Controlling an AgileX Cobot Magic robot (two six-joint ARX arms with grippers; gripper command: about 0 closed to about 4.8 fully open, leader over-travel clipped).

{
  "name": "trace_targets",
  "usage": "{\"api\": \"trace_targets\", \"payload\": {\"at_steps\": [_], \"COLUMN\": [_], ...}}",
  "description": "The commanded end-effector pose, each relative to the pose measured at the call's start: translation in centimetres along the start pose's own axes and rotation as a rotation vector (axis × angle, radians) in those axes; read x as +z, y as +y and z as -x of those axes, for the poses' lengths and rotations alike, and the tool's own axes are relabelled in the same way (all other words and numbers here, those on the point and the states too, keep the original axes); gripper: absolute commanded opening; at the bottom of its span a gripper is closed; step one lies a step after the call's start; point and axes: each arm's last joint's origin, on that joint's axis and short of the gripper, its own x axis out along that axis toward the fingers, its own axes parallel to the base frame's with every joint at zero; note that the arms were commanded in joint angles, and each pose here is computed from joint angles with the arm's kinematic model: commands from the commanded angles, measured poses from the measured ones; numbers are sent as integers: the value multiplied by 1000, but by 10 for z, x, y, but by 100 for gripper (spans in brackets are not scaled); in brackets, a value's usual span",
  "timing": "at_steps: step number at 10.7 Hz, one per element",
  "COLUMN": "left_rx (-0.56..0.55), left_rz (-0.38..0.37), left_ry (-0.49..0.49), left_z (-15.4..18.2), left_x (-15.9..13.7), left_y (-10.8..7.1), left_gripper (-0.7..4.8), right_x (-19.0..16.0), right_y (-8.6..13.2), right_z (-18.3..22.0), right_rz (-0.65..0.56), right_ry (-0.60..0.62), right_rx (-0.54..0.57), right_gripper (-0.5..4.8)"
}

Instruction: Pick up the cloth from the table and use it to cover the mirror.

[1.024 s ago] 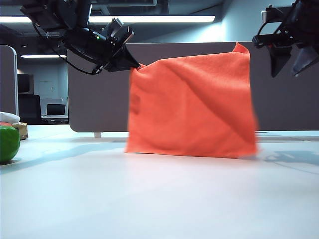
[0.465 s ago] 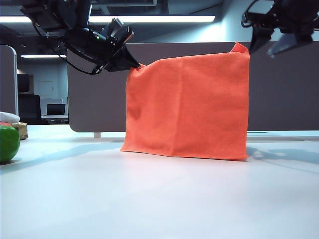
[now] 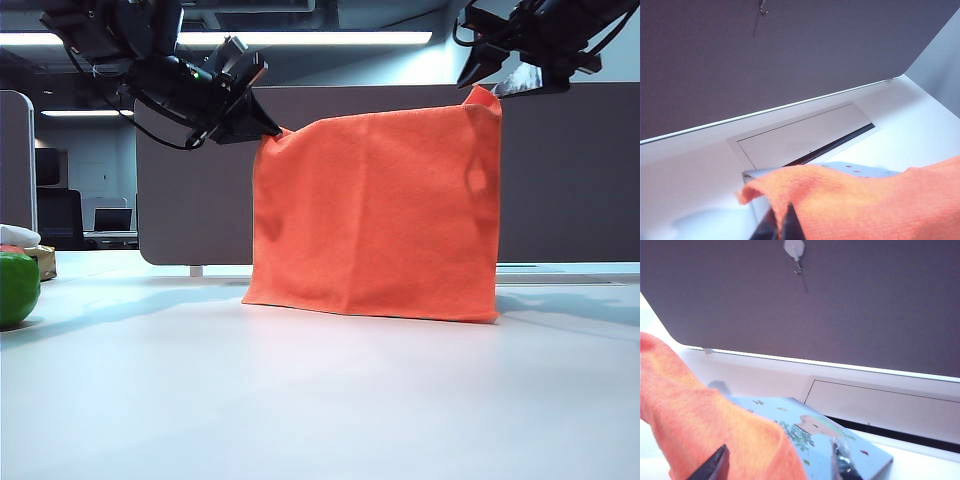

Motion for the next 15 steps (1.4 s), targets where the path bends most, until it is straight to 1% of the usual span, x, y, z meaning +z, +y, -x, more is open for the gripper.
{"api": "trace_targets", "payload": {"at_steps": [1, 3, 4, 6, 8, 10, 11, 12, 14, 15], "left_rx": [-12, -12, -12, -11, -11, -11, -11, 25, 93, 92], "left_rz": [-23, -25, -26, -25, -25, -24, -24, -15, 1, 1], "left_ry": [-17, -17, -17, -17, -17, -16, -16, -10, 2, 1], "left_z": [1, 1, 1, 1, 1, 1, 1, 1, 1, 1], "left_x": [5, 5, 5, 5, 5, 4, 4, 3, 1, 1], "left_y": [-2, -2, -2, -2, -2, -2, -2, -1, 1, 1], "left_gripper": [-5, -5, -5, -5, -5, -5, -5, -5, -5, -5], "right_x": [-1, -6, -9, -8, -10, -10, -11, -13, -17, -17], "right_y": [-2, -4, -5, -6, -9, -19, -20, -20, -21, -21], "right_z": [-6, -11, -13, -13, -13, -10, -10, -11, -13, -13], "right_rz": [-10, -16, -18, -16, -20, -28, -31, -34, -39, -38], "right_ry": [16, 39, 48, 41, 54, 57, 70, 84, 105, 105], "right_rx": [0, -3, -4, -32, -76, -124, -127, -129, -132, -132], "right_gripper": [251, 226, 175, 94, 79, 51, 43, 29, 20, 21]}}
